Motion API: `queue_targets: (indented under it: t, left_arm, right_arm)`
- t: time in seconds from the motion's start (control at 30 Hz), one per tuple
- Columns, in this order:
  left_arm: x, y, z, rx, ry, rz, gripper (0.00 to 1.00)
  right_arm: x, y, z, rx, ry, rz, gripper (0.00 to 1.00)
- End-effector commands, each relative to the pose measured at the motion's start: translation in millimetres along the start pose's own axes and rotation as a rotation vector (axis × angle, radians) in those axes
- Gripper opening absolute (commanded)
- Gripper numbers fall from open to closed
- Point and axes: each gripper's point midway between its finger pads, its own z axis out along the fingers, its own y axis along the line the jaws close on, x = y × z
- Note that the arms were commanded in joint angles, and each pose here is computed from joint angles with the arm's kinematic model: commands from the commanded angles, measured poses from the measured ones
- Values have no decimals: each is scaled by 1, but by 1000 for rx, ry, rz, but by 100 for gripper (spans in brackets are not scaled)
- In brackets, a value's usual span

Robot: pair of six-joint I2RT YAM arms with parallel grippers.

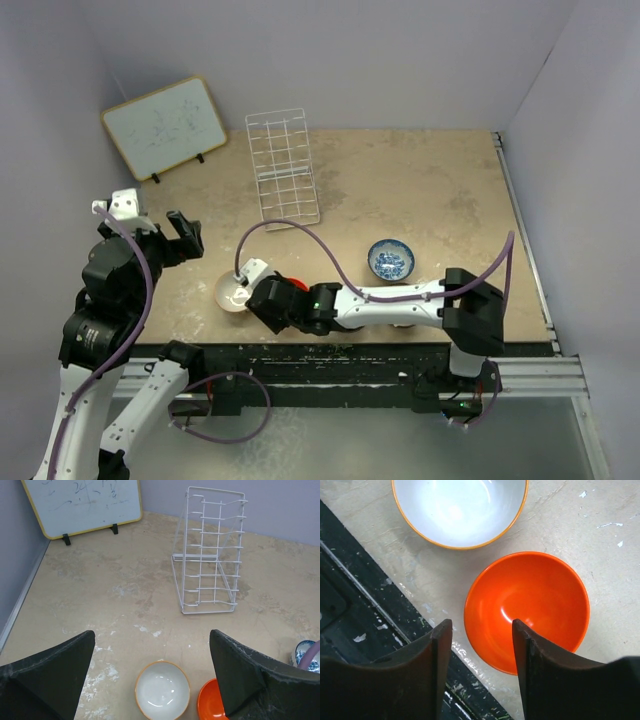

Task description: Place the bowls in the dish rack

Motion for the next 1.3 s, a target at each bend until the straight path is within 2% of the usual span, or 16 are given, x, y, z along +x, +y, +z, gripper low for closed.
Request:
queue_targets:
  t: [0.0, 0.07, 0.4, 0.63, 0.73, 0.83, 0.87, 0.9, 1.03, 1.27]
  left_arm:
    - [-10, 4, -6, -12, -35, 3, 99]
    - [-9, 5, -6, -16, -35, 7, 99]
    - [-4, 7, -4, -26, -27, 20, 99]
    - [-4, 7, -2, -27, -23, 31, 99]
    - [-6, 7, -1, -30, -26, 34, 99]
    - [-5, 8, -1, -31, -26, 34, 99]
    - [-5, 8, -1, -32, -25, 34, 99]
    - [-4, 8, -1, -33, -23, 34, 99]
    - [0, 9, -1, -35, -18, 34, 99]
    - [3, 10, 0, -37, -15, 32, 99]
  right_arm:
    - [-11, -2, 1, 29, -1, -45, 50]
    - [-8, 2, 4, 21, 8, -54, 46]
    - [6, 13, 18, -2, 51, -71, 49]
    - [15, 4, 31, 75, 90, -92, 48]
    - [13, 3, 33, 88, 91, -101, 39]
    - [14, 2, 34, 97, 93, -103, 34]
    - [14, 0, 34, 104, 96, -101, 28]
    - [15, -1, 34, 115, 98, -99, 18]
    - [12, -9, 29, 156, 97, -80, 2]
    - [-20, -16, 10, 161, -23, -17, 0]
